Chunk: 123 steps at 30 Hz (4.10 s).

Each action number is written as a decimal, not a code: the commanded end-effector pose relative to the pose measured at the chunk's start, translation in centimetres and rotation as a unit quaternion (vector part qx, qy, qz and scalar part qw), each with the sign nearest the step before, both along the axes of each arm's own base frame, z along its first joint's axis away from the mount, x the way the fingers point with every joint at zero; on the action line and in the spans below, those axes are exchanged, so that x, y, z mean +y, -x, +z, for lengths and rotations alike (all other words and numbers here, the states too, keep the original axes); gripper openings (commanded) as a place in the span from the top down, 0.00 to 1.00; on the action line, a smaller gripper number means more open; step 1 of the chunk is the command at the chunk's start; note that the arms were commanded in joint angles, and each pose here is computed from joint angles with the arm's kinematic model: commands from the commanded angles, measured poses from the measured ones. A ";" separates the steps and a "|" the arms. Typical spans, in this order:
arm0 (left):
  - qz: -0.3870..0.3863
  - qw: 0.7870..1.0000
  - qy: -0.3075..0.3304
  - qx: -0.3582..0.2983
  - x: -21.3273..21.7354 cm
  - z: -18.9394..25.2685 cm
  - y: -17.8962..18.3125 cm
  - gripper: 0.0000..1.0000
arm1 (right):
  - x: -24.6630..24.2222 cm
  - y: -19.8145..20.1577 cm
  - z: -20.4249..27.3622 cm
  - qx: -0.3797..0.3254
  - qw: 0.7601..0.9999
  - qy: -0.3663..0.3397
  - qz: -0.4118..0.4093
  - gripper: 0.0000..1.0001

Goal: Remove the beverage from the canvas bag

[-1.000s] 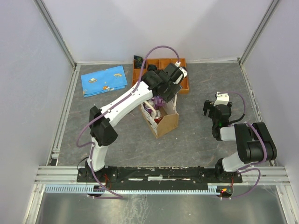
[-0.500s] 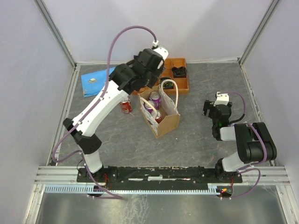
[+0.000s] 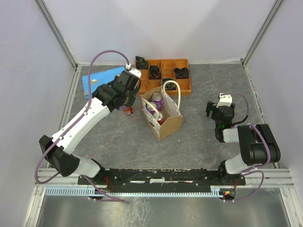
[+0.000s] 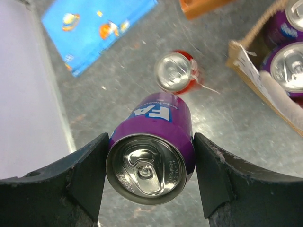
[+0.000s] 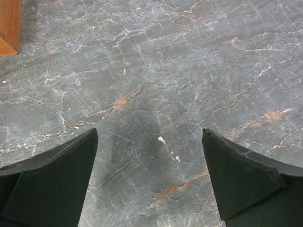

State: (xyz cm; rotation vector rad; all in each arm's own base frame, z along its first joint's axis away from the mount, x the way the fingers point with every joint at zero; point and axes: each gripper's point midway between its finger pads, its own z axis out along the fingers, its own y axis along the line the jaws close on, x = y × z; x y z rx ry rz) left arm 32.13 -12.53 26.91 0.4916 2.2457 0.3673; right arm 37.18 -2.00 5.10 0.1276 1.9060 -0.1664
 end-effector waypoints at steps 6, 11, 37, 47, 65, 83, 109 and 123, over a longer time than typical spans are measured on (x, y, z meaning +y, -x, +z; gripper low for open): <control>-0.016 0.984 0.170 -0.047 -3.9 -2.7 1.0 0.97 | -0.1 -1.2 2.0 -0.034 0.999 0.001 0.000 0.01; 0.002 0.980 0.192 -0.061 -3.7 -4.8 1.2 0.97 | -0.1 -1.2 2.0 -0.033 0.999 0.000 0.000 0.01; 0.047 0.991 0.121 0.042 -3.8 -14.9 1.1 0.81 | -0.1 -1.2 2.0 -0.033 0.999 0.000 0.000 0.01; 0.068 0.991 0.105 0.045 -2.9 -15.1 1.2 0.00 | -0.1 -1.2 2.0 -0.033 0.999 0.000 -0.001 0.01; -0.055 0.950 0.258 -0.169 -6.2 6.5 0.2 0.20 | -0.1 -1.2 2.0 -0.033 0.999 0.000 0.000 0.01; -0.294 0.916 0.262 -0.070 -22.3 3.0 -1.8 0.59 | -0.1 -1.2 2.0 -0.033 0.999 0.000 0.000 0.01; -0.167 0.967 0.158 0.109 -16.8 -10.9 2.6 0.35 | -0.1 -1.2 2.0 -0.034 0.999 0.000 0.000 0.01; -0.178 0.959 0.162 0.151 -17.4 -12.5 4.2 0.23 | -0.1 -1.2 2.0 -0.034 0.999 0.000 0.000 0.01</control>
